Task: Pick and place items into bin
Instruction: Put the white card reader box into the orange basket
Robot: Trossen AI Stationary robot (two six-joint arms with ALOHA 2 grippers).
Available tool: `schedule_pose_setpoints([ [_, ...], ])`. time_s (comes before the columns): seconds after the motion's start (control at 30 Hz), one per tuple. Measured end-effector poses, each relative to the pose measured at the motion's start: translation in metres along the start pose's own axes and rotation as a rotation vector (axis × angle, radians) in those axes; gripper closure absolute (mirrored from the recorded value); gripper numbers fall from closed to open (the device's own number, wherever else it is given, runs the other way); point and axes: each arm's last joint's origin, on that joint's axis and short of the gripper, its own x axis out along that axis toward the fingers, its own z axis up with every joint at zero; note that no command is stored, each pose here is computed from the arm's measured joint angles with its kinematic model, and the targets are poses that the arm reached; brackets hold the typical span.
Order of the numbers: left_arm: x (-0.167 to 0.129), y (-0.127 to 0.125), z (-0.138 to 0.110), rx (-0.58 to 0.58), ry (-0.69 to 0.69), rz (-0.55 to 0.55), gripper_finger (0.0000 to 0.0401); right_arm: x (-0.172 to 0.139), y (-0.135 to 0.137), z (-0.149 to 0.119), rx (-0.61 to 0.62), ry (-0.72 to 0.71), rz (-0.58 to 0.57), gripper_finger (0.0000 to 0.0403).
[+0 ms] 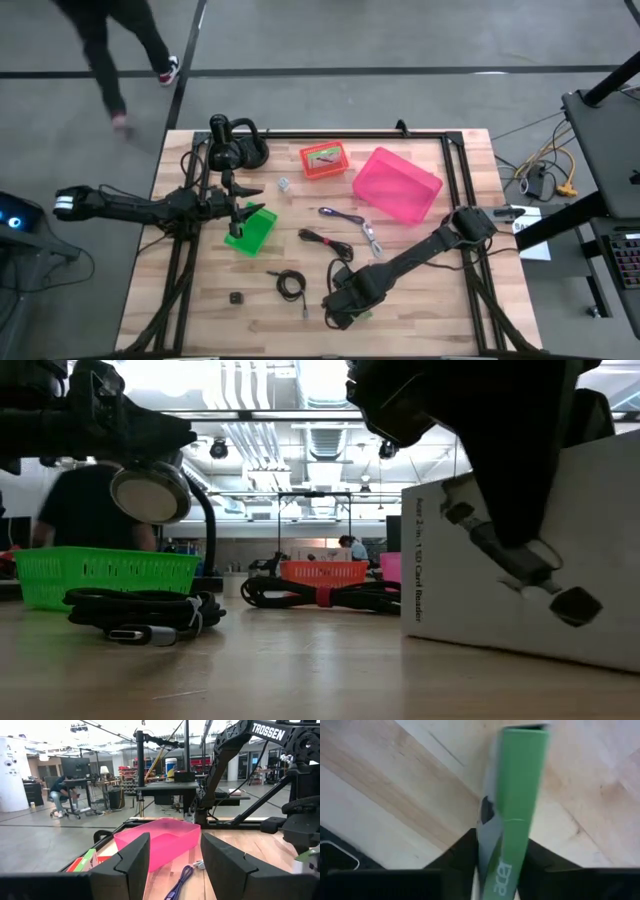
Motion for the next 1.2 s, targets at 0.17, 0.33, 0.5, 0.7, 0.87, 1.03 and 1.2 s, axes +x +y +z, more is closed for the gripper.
schedule_pose_setpoints([
  [0.17, 0.000, 0.000, 0.000, 0.000, 0.000, 0.000, 0.0239, 0.000, 0.000, 0.000, -0.035, 0.009, 0.005, 0.0371],
  [0.33, 0.000, 0.000, 0.000, 0.000, 0.000, 0.000, 0.0239, -0.005, 0.002, 0.003, -0.091, -0.011, 0.013, 0.0371],
  [0.5, 0.000, 0.000, 0.000, -0.002, 0.000, 0.000, 0.0239, -0.032, 0.000, 0.016, -0.171, -0.143, -0.037, 0.0371],
  [0.7, 0.000, 0.000, 0.000, -0.004, 0.001, 0.000, 0.0239, -0.078, -0.010, 0.033, -0.308, -0.337, -0.220, 0.0371],
  [0.87, 0.000, 0.000, 0.000, -0.008, 0.001, -0.001, 0.0239, -0.113, -0.021, 0.068, -0.330, -0.489, -0.299, 0.0371],
  [1.03, 0.000, 0.000, 0.000, -0.008, 0.001, -0.001, 0.0239, -0.133, -0.039, 0.109, -0.409, -0.525, -0.356, 0.0371],
  [1.2, 0.000, 0.000, 0.000, -0.008, 0.001, -0.001, 0.0239, -0.141, -0.068, 0.152, -0.514, -0.502, -0.475, 0.0371],
])
